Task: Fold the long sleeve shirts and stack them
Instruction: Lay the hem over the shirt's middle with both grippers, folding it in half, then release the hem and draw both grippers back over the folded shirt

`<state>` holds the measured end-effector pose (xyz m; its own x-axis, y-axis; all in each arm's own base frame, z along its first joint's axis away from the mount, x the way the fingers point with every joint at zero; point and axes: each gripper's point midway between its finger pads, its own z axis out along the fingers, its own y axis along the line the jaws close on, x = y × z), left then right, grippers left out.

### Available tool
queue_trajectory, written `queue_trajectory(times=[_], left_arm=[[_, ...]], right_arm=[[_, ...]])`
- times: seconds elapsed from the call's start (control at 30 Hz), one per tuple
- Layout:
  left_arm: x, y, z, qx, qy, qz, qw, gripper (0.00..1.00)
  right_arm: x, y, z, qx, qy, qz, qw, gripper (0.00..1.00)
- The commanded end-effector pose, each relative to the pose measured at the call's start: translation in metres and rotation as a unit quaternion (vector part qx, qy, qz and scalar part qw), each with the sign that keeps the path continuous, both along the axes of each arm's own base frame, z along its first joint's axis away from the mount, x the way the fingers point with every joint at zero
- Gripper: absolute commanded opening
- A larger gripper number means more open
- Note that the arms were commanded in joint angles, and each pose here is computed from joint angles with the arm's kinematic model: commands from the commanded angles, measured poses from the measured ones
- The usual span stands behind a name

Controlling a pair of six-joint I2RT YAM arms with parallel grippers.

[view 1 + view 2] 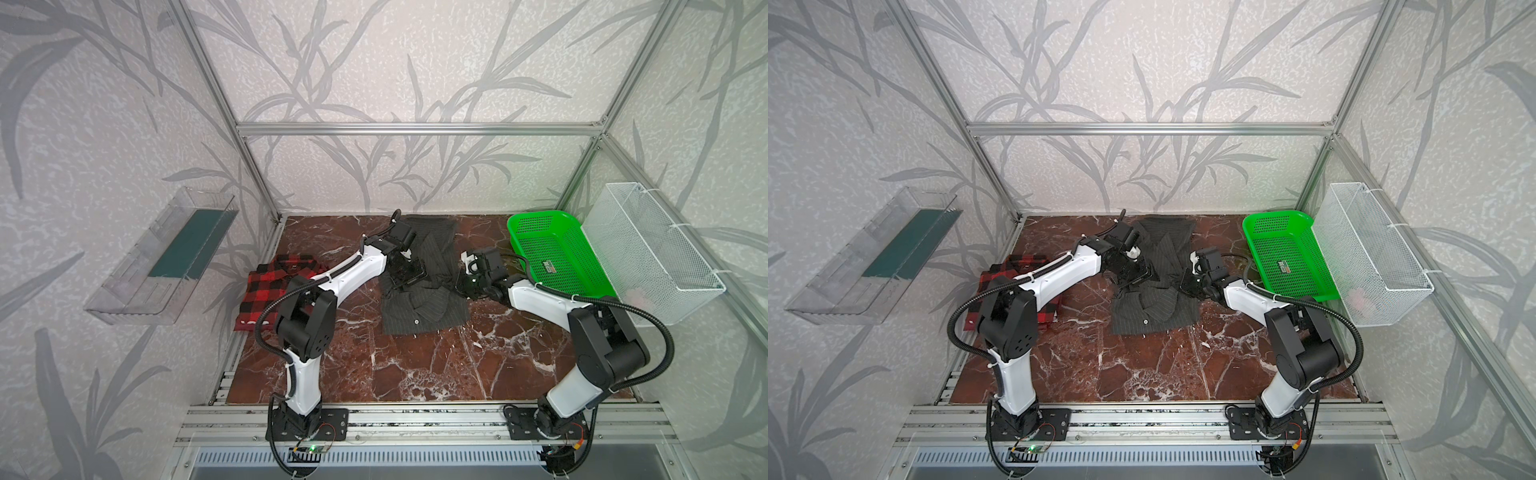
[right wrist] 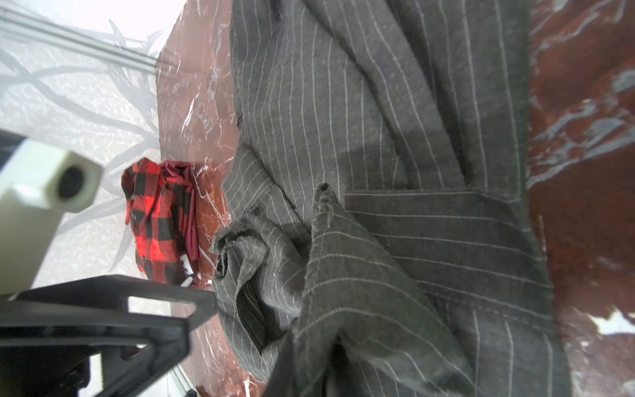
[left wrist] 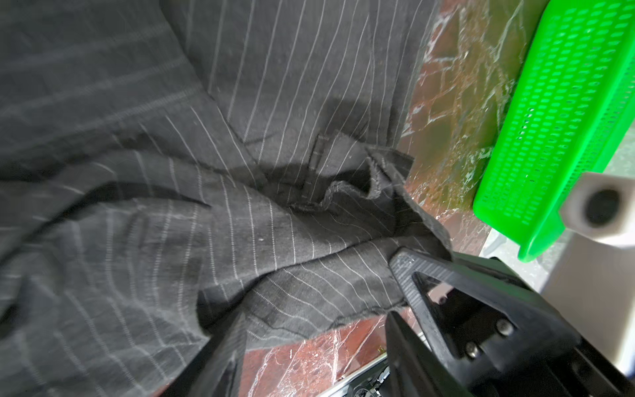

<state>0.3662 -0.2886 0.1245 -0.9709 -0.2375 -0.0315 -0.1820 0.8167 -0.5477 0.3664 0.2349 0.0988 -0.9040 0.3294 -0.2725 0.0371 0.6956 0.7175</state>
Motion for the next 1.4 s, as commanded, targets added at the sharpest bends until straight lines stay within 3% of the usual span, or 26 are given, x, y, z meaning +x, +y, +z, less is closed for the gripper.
queue_trajectory(times=[0.0,0.13,0.4,0.6,0.83,1.03,1.17,1.37], left_arm=[[-0.005,0.026,0.011,0.029,-0.009,-0.003,1.0,0.65],[-0.007,0.055,0.005,0.03,-0.014,0.021,0.999,0.66],[-0.024,0.098,0.006,0.068,-0.039,0.014,0.997,0.68],[-0.045,0.128,-0.006,0.119,-0.037,0.013,0.992,0.69],[-0.051,0.145,-0.026,0.109,-0.013,0.052,0.993,0.7],[-0.029,0.137,-0.026,0.091,-0.028,0.073,0.993,0.7],[-0.01,0.13,-0.029,0.077,-0.037,0.086,0.993,0.7],[0.015,0.124,-0.038,0.083,-0.046,0.086,0.992,0.69]], right_arm=[[0.009,0.005,0.017,0.015,-0.014,0.002,1.0,0.2],[0.016,0.008,0.017,0.013,-0.003,-0.001,1.0,0.21],[0.043,0.025,0.018,0.046,0.037,-0.018,0.998,0.43],[0.056,0.013,0.025,0.016,0.054,-0.038,0.998,0.55],[0.019,-0.016,0.01,-0.053,0.047,-0.028,0.997,0.57],[-0.02,-0.012,0.004,-0.022,0.028,-0.004,0.999,0.55],[-0.036,0.014,0.009,-0.037,-0.003,0.032,0.999,0.54],[-0.034,0.02,-0.021,-0.038,0.022,0.021,0.999,0.52]])
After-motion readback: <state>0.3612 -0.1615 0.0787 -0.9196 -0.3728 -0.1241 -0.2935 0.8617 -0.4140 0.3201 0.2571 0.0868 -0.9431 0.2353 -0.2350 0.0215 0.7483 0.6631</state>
